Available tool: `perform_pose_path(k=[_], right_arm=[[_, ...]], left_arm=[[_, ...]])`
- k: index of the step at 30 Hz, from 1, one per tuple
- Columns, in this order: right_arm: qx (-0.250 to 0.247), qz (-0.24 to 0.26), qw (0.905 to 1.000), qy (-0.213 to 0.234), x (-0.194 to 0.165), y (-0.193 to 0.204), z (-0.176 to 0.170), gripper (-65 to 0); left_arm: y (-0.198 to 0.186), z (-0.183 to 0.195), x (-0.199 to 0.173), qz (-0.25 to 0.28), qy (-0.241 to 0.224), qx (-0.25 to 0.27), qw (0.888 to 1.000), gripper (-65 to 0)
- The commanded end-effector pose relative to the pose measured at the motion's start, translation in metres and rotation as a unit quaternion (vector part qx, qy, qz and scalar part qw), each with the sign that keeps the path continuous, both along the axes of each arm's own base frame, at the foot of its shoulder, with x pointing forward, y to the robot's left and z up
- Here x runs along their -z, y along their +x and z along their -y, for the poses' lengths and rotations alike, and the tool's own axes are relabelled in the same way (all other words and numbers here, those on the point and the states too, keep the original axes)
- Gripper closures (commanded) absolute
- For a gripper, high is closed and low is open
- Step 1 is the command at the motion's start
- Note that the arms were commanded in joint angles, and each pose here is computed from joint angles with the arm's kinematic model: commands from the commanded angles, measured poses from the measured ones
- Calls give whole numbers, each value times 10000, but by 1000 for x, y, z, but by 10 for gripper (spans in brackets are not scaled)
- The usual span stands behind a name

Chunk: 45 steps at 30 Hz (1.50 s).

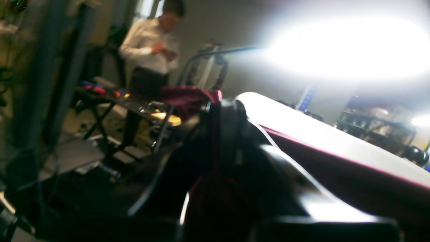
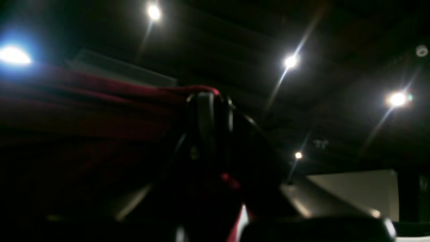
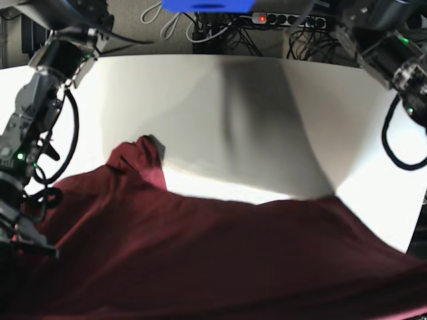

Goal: Layout the t-shirt on the table in an organized manner, then fold the t-shirt properly
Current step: 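Lift the shirt by its shoulders with both grippers high above the table, then lower the held shirt and lay it across the table with both grippers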

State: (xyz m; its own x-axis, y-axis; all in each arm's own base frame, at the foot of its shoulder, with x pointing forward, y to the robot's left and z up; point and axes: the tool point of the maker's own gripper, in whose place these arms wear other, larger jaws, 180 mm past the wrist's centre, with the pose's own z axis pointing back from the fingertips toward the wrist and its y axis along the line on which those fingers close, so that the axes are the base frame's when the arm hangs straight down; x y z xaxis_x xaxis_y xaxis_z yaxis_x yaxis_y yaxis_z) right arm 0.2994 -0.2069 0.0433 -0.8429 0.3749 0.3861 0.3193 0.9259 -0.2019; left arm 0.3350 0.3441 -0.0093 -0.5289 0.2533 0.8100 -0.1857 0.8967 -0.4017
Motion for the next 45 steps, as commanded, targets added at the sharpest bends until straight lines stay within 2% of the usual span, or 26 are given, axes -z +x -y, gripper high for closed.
perform_pose_path(k=[1,10,14,17,23,27,33,39,45], right_arm=[[190,339,9991,175,-13,-12,12,0],[244,254,9990,257,-10,-8,17,0],[103,-204,9991,364,2,16,13,0],[44,-478,9979,426,7,28,10,0],[-105,-646,9967,490,0,46,2,0],[-119,-1001,9929,630,14,71,8,0],[-112,-1756,9800,930,61,120,23,0],[-103,-2574,9578,1276,115,169,36,0],[-127,-3115,9371,1568,145,211,45,0]], left_arm=[[-16,-17,-18,284,111,-393,9988,-1],[-29,-33,-15,234,71,-507,9984,-1],[-18,-22,-11,147,85,-326,9993,-1],[-6,-9,-7,-15,261,-239,9994,-1],[9,9,-6,-240,676,-276,9970,-1],[16,5,5,-372,549,-273,9974,-1],[48,-3,30,-628,84,-154,9979,-1],[94,-5,69,-1194,-293,73,9924,-1],[134,-16,106,-1687,-804,155,9823,-1]])
